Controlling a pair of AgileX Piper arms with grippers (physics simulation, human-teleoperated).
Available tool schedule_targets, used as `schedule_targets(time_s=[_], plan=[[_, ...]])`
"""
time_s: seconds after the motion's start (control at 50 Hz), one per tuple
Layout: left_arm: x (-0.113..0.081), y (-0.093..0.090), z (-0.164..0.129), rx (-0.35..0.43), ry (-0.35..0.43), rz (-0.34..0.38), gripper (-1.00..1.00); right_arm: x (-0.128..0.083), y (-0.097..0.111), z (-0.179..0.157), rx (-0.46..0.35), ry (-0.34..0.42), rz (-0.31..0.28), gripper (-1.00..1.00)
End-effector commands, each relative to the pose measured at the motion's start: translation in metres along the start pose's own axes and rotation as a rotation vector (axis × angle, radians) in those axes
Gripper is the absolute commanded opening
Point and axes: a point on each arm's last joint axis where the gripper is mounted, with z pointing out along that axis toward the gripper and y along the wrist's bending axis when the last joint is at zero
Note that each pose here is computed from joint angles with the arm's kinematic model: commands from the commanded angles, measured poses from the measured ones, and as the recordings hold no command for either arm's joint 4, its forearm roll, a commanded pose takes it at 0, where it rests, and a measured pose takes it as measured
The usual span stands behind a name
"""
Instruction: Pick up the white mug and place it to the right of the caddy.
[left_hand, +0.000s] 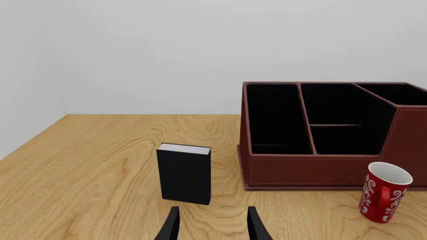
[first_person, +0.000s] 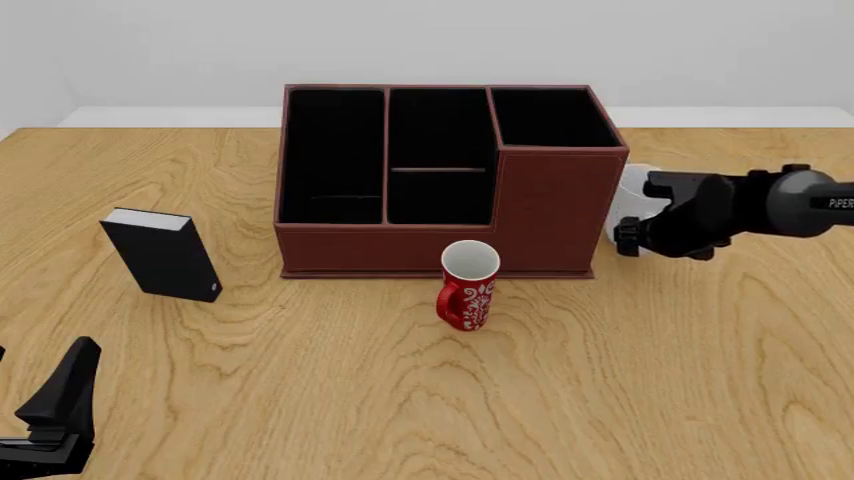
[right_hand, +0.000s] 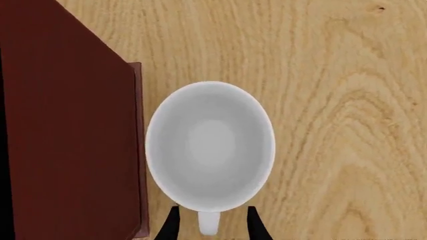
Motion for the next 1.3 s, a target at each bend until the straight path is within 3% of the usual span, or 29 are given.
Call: schedule_targets(time_s=[0.02,1.3], plan=[[0.0,0.0,0.0,0.0,0.0,0.0,1.0,0.002,-0.002,-0.004,0.002,-0.005,-0.004,1.0],[0.0,0.0,0.0,0.0,0.0,0.0,1.0,0.011,0.006,-0.049,-0.01,-0.071,-0.016,1.0]])
